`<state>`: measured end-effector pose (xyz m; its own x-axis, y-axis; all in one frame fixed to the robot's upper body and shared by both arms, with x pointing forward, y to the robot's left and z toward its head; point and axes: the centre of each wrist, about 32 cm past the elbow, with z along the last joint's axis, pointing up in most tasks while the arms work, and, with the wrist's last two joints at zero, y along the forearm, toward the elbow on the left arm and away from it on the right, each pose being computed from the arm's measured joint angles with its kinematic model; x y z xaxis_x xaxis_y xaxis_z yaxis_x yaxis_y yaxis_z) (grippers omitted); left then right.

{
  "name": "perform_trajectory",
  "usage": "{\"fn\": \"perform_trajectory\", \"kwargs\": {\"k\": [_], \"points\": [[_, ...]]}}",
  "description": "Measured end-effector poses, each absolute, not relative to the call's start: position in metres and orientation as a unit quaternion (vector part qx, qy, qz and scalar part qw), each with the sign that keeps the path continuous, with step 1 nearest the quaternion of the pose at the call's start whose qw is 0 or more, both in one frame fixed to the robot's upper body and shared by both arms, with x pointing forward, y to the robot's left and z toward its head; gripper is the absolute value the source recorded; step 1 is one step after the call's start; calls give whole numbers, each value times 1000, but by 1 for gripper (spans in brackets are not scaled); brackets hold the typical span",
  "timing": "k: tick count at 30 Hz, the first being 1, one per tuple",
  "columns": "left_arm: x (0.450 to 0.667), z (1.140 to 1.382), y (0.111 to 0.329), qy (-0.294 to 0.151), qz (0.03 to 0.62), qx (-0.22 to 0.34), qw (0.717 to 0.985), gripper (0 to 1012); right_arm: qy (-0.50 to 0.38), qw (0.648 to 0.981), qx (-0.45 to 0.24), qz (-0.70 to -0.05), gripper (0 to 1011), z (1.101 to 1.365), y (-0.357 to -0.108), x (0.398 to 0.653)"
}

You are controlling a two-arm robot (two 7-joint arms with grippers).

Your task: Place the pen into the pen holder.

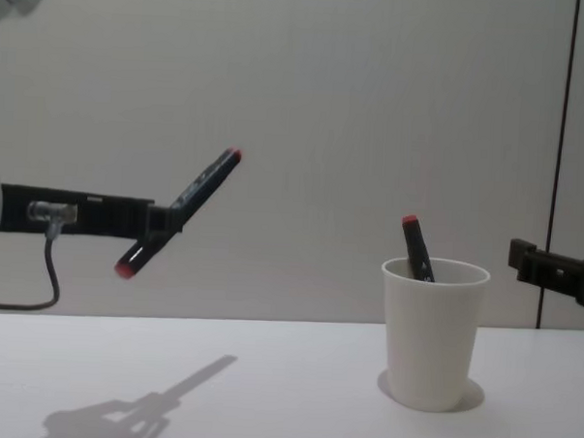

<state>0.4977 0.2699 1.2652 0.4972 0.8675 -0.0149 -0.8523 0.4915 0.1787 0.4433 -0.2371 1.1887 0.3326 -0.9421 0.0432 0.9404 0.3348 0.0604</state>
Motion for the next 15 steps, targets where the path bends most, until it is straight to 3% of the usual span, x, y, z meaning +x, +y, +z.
{"fn": "perform_trajectory", "kwargs": {"k": [15], "points": [[494, 1253, 270, -5, 422, 6, 907, 173, -35, 816, 12, -577, 1002, 1189, -237, 443]]}}
